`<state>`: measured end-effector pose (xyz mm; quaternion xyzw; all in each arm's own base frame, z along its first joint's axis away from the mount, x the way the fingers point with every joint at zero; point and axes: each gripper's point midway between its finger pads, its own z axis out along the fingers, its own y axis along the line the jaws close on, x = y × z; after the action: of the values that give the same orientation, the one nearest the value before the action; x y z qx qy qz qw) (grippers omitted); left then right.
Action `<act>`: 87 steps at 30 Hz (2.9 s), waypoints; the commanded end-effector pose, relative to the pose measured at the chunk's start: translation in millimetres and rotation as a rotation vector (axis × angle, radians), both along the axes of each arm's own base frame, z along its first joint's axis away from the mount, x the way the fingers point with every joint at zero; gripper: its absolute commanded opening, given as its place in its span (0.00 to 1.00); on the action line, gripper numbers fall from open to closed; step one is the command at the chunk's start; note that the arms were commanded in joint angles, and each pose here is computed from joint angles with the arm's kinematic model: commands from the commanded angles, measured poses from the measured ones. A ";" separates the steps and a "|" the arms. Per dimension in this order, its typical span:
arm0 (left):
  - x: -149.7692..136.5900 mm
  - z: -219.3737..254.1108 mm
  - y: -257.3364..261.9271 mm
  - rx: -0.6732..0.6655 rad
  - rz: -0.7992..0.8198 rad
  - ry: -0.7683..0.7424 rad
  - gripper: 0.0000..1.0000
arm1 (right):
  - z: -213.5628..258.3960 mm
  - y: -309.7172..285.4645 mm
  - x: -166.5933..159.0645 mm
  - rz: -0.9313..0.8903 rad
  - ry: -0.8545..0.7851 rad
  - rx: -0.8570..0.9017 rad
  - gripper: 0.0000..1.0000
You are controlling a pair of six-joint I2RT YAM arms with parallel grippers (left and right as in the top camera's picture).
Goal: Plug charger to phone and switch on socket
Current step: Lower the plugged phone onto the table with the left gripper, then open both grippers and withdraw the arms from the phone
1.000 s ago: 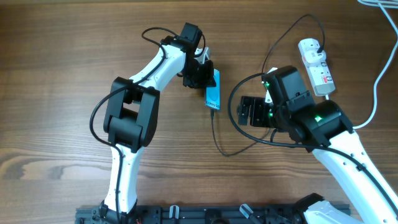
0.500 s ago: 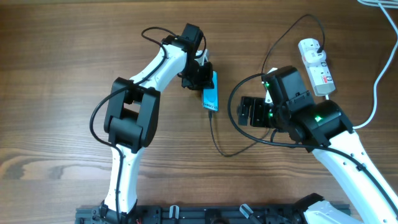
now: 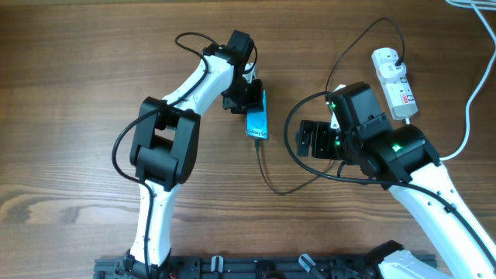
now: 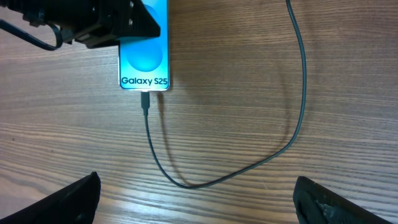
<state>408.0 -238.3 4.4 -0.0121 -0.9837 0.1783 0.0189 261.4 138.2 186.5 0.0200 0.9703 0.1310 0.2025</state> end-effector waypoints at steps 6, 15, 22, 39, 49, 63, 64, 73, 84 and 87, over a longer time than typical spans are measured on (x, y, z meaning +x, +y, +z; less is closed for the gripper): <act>-3.6 -26.0 30.5 0.167 0.012 0.011 0.46 | 4.6 -1.5 5.6 -0.020 -0.013 -0.005 1.00; -5.8 -21.6 33.3 0.177 0.006 0.015 0.49 | 4.7 -1.4 5.8 -0.021 -0.014 -0.005 1.00; 9.2 45.3 39.4 0.125 0.041 -0.107 0.54 | 14.3 -9.7 16.9 -0.060 -0.046 0.010 1.00; -38.7 285.5 104.6 -0.026 0.184 -0.533 1.00 | 134.0 -120.9 61.8 -0.216 -0.137 -0.060 1.00; -65.8 295.5 111.9 -0.017 0.182 -0.511 1.00 | 106.6 -204.7 107.6 -0.448 -0.083 -0.120 1.00; -65.9 295.5 112.0 -0.017 0.182 -0.510 1.00 | 105.1 -267.0 121.2 -0.720 -0.131 -0.359 1.00; -65.9 295.5 112.0 -0.017 0.182 -0.510 1.00 | 103.4 -276.3 118.8 -0.776 -0.124 -0.391 1.00; -65.9 295.5 112.0 -0.017 0.182 -0.510 1.00 | 47.5 -299.3 140.1 -0.814 0.003 -0.432 1.00; -65.8 295.5 111.9 -0.017 0.182 -0.511 1.00 | -23.0 -308.3 171.6 -0.797 0.105 -0.368 1.00; -65.8 295.5 111.9 -0.017 0.182 -0.511 1.00 | -40.6 -313.4 175.7 -0.800 0.132 -0.339 1.00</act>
<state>342.4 -130.5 296.1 0.0308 -0.9535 0.1826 -0.2378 431.7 -167.8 164.1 0.3525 0.9061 -0.1403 0.1871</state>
